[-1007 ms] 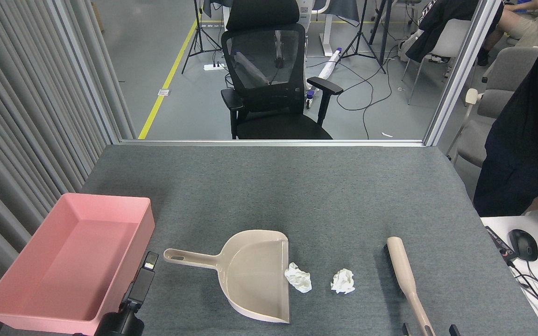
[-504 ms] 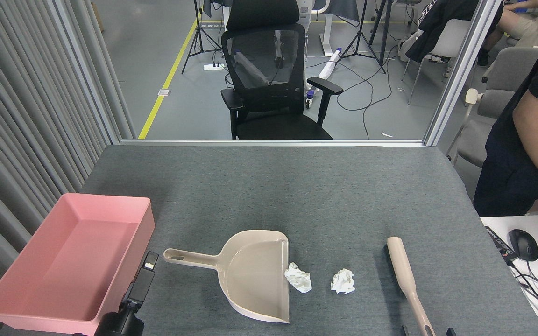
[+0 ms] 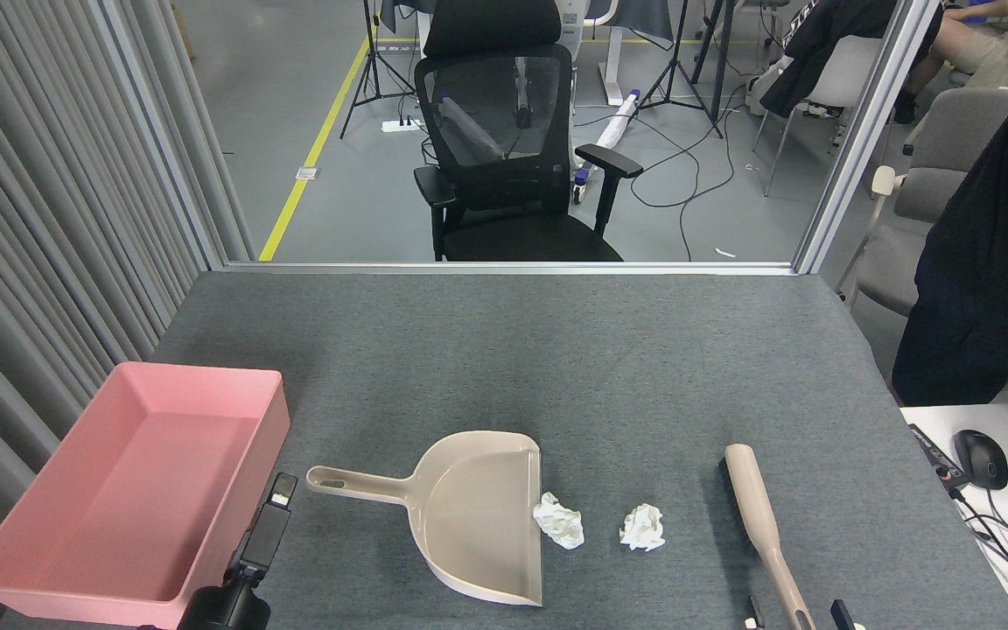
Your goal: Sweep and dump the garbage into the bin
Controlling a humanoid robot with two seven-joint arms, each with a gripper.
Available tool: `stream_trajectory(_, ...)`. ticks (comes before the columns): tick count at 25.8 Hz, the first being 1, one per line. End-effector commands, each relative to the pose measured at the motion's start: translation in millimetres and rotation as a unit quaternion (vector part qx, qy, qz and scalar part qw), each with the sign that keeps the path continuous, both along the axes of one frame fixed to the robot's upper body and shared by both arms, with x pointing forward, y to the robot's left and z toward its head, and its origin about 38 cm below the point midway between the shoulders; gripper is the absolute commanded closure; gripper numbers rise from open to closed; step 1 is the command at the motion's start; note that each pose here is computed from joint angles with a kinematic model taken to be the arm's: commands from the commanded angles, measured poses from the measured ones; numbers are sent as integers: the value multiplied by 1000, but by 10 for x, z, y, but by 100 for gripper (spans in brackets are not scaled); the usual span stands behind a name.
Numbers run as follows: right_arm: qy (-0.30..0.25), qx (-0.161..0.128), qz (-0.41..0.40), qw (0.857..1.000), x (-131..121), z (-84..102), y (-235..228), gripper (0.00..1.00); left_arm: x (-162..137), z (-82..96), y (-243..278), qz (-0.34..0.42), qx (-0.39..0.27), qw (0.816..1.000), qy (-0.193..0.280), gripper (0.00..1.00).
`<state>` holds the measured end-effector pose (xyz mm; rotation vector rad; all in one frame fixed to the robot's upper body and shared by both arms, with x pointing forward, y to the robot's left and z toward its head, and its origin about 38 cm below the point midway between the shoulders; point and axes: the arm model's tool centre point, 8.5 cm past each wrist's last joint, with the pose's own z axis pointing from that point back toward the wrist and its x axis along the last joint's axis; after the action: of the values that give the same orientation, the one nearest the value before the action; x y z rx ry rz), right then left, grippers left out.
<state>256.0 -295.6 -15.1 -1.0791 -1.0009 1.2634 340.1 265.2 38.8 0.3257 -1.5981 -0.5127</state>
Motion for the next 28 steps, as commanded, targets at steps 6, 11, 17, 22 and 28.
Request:
stream_trajectory(6, 1, -7, 3, 1000, 10, 0, -18, 6, 1, -3, 0, 1, -1, 1000, 0, 1)
stream_trajectory(11, 3, -7, 4, 1000, 6, -10, -18, 14, 0, -4, 4, 1, 0, 1000, 1, 1)
stream_trajectory(17, 3, -7, 8, 1000, 13, -6, -11, 28, 5, 2, 10, 1, 1, 1000, -1, 1)
stream_trajectory(22, 2, -7, 9, 1000, 19, -4, -5, 29, 11, 15, 23, 0, 3, 1000, -2, 1)
stream_trajectory(28, 4, -7, 11, 1000, 6, -12, -2, 36, 75, 79, 33, 0, 5, 1000, -10, 1)
